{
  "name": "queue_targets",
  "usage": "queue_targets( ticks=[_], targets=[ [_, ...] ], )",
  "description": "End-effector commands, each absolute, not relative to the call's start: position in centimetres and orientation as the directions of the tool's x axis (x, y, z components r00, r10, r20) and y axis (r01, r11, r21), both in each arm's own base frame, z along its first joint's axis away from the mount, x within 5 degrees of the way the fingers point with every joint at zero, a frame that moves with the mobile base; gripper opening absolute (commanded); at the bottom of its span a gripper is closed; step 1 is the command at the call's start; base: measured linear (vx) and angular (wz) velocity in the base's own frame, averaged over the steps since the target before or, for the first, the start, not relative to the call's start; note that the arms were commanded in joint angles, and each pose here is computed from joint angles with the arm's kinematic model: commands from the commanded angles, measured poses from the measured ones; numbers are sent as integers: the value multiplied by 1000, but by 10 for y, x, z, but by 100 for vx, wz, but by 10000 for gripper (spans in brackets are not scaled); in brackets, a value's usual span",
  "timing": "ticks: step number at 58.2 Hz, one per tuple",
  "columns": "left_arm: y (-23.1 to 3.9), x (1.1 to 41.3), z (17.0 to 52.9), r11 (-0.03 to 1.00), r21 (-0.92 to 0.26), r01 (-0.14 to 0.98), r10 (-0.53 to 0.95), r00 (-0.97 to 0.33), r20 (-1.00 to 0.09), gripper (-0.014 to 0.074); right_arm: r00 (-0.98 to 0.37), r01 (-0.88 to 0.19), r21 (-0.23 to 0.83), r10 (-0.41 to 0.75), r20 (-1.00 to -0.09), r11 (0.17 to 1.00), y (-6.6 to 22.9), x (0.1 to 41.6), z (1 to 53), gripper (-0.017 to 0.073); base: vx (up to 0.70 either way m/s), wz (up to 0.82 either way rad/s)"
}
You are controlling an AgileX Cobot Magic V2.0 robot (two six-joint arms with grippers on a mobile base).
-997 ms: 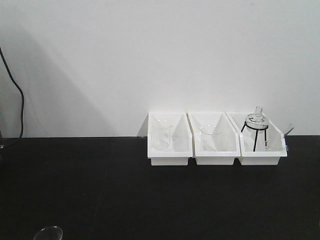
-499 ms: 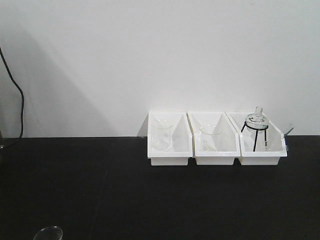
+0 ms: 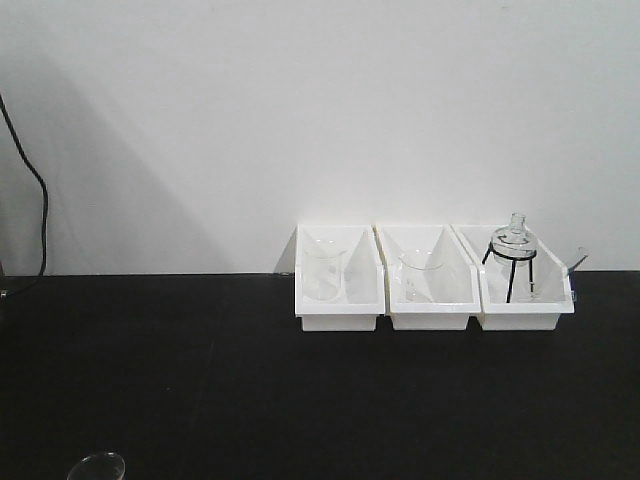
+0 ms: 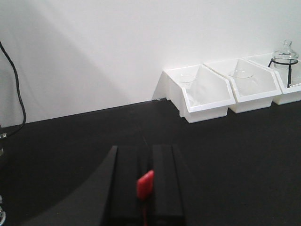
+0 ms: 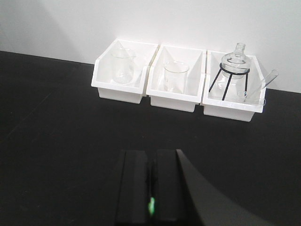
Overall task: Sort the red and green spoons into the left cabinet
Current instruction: 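Lift both spoons out of their cups and raise the arms, then drive the base away from the bench holding both spoons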
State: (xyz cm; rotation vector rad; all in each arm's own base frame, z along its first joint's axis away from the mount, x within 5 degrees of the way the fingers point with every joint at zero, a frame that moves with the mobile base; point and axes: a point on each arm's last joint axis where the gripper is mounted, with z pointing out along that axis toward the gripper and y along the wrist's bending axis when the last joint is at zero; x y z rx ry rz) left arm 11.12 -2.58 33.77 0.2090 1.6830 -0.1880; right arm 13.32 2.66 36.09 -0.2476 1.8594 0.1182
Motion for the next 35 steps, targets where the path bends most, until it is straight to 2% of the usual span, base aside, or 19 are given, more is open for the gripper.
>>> queue_targets(
  ticks=[1,35],
  targets=[
    [-24,112,352,975,-12,221,-4,-36,-999,-3,-178,-215,-55,-95,-979,975,26,133,378,-3,0,0],
    [-24,112,352,975,-12,221,-4,-35,-999,-3,-179,-215,-55,-95,-979,975,26,133,378,-3,-1,3]
  ],
)
